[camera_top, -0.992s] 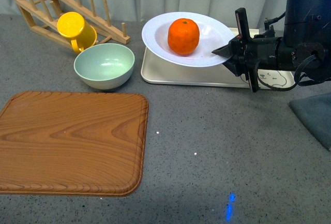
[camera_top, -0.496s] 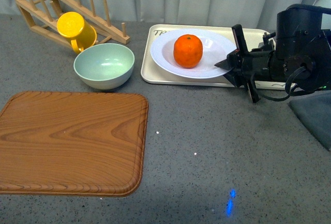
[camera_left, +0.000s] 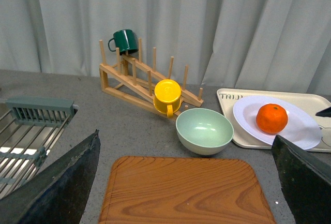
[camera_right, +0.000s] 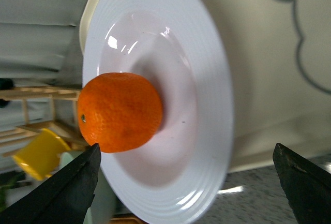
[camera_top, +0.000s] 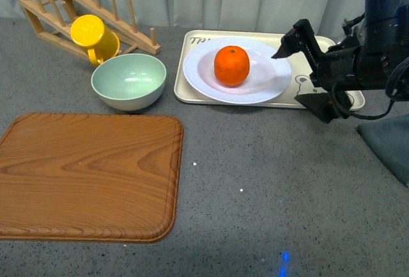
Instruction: Place orange and plate with both arms
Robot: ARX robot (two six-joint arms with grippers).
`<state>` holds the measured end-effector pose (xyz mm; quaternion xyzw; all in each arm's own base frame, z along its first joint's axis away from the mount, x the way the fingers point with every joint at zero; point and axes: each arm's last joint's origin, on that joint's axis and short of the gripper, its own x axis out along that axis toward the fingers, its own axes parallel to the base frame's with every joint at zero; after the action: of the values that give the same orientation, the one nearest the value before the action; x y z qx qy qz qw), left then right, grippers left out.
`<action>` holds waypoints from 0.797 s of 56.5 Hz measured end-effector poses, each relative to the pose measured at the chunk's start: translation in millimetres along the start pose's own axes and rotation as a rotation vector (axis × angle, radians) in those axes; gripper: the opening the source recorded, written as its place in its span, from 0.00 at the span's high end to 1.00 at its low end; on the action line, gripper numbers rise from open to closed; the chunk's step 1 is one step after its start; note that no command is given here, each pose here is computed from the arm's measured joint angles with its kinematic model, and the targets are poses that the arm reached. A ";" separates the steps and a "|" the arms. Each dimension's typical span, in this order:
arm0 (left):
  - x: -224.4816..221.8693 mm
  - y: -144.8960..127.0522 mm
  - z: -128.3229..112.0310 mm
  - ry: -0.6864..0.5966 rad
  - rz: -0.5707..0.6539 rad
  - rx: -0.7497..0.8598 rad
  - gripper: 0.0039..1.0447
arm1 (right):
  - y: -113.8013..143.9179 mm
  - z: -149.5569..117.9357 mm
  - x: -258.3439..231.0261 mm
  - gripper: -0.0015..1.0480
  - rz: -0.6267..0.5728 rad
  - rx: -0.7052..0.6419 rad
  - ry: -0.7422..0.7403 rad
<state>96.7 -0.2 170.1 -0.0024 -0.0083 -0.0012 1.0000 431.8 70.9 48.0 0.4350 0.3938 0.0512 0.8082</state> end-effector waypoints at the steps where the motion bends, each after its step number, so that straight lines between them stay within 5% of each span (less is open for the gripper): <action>1: 0.0 0.0 0.0 0.000 0.000 0.000 0.06 | 0.7 -0.6 -2.7 0.09 -0.013 -0.011 -0.013; 11: 0.0 0.0 0.0 0.000 0.000 0.000 0.06 | 7.5 -16.6 -61.2 0.09 -0.204 -0.498 -0.271; 22: 0.0 0.0 0.0 0.000 0.000 0.000 0.06 | 9.6 -41.1 -143.2 0.09 -0.311 -0.882 -0.588; 45: 0.0 0.0 0.0 0.000 0.000 0.000 0.06 | -14.6 -94.1 -255.9 0.09 -0.299 -1.006 -0.660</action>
<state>96.7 -0.2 170.1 -0.0024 -0.0083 -0.0012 1.0000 188.8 15.5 159.3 -0.0663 0.1076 -0.0204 0.9918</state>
